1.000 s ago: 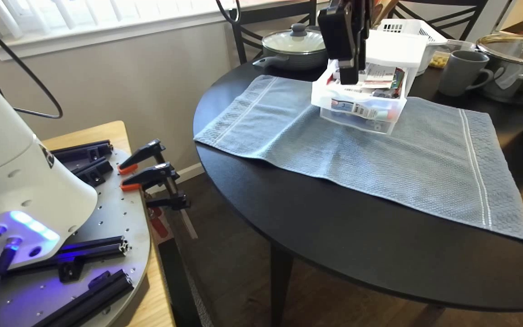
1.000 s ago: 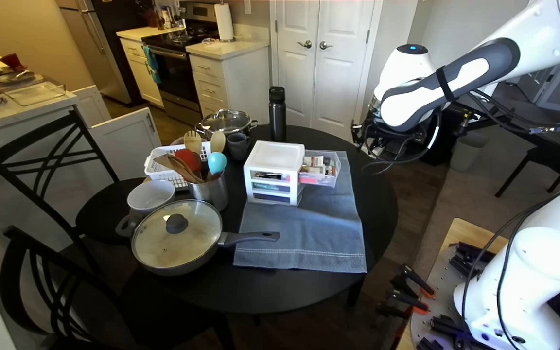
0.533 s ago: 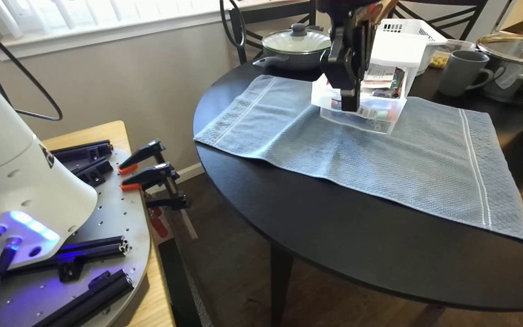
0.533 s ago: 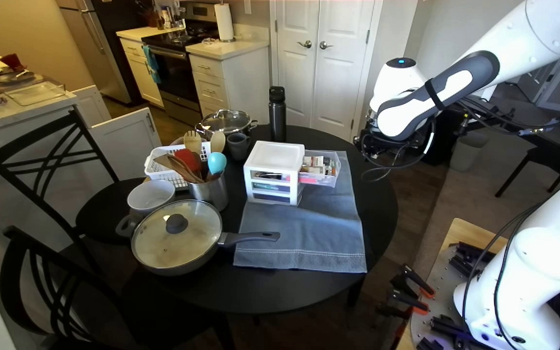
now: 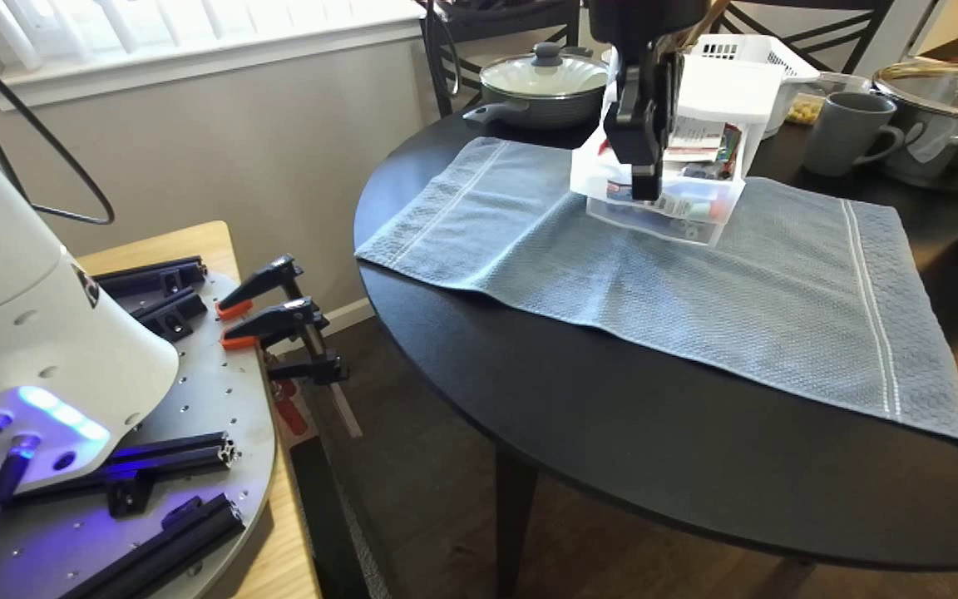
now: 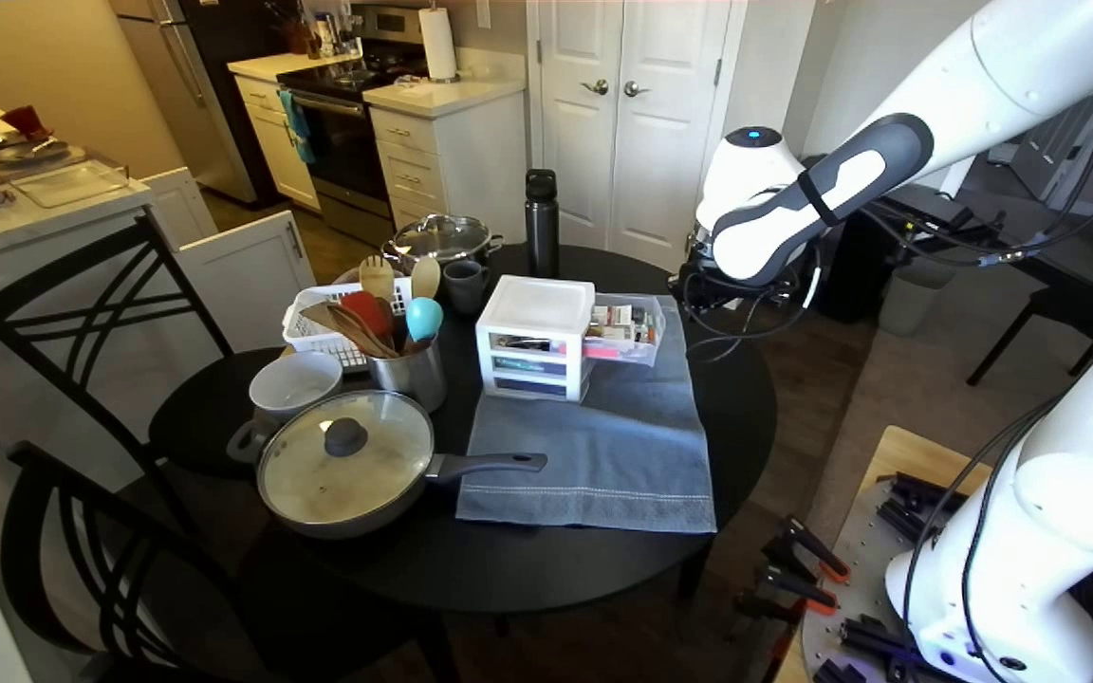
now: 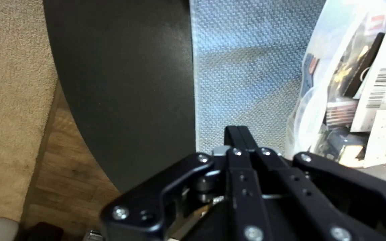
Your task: Push the drawer closed
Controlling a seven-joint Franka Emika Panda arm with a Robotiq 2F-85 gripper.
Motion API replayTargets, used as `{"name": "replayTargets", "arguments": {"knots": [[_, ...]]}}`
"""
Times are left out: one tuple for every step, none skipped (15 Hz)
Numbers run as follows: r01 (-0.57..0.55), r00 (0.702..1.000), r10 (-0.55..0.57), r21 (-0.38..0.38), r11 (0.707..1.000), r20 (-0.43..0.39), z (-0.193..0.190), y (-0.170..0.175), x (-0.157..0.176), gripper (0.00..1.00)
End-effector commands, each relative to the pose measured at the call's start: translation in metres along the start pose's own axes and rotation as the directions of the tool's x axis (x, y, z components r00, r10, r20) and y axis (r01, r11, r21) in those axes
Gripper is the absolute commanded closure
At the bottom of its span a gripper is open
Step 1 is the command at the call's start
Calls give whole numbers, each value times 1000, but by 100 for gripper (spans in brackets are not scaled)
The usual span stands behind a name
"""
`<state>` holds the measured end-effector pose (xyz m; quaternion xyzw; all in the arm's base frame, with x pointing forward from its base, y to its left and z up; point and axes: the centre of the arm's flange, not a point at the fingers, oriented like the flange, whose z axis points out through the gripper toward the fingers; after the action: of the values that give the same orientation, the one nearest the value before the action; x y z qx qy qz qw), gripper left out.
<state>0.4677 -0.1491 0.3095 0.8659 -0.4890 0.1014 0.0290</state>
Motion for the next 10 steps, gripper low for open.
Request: {"name": "replayTargets", "arguments": {"knots": [[2, 1000, -1, 17, 1000, -21, 9, -14, 6, 100], [3, 1000, -2, 13, 1000, -24, 10, -15, 8, 100], [2, 1000, -1, 16, 1000, -22, 14, -16, 9, 100], [1, 1000, -1, 14, 1000, -22, 15, -17, 10, 100], [1, 1000, 0, 13, 1000, -20, 19, -19, 11, 100], [2, 1000, -1, 12, 1000, -18, 22, -21, 11, 100], [7, 1000, -7, 20, 1000, -22, 26, -25, 10, 100], [12, 1000, -12, 23, 1000, -21, 29, -28, 9, 100], [21, 1000, -20, 33, 999, -23, 30, -34, 7, 100], [31, 999, -29, 40, 999, -27, 32, -39, 5, 100]]}}
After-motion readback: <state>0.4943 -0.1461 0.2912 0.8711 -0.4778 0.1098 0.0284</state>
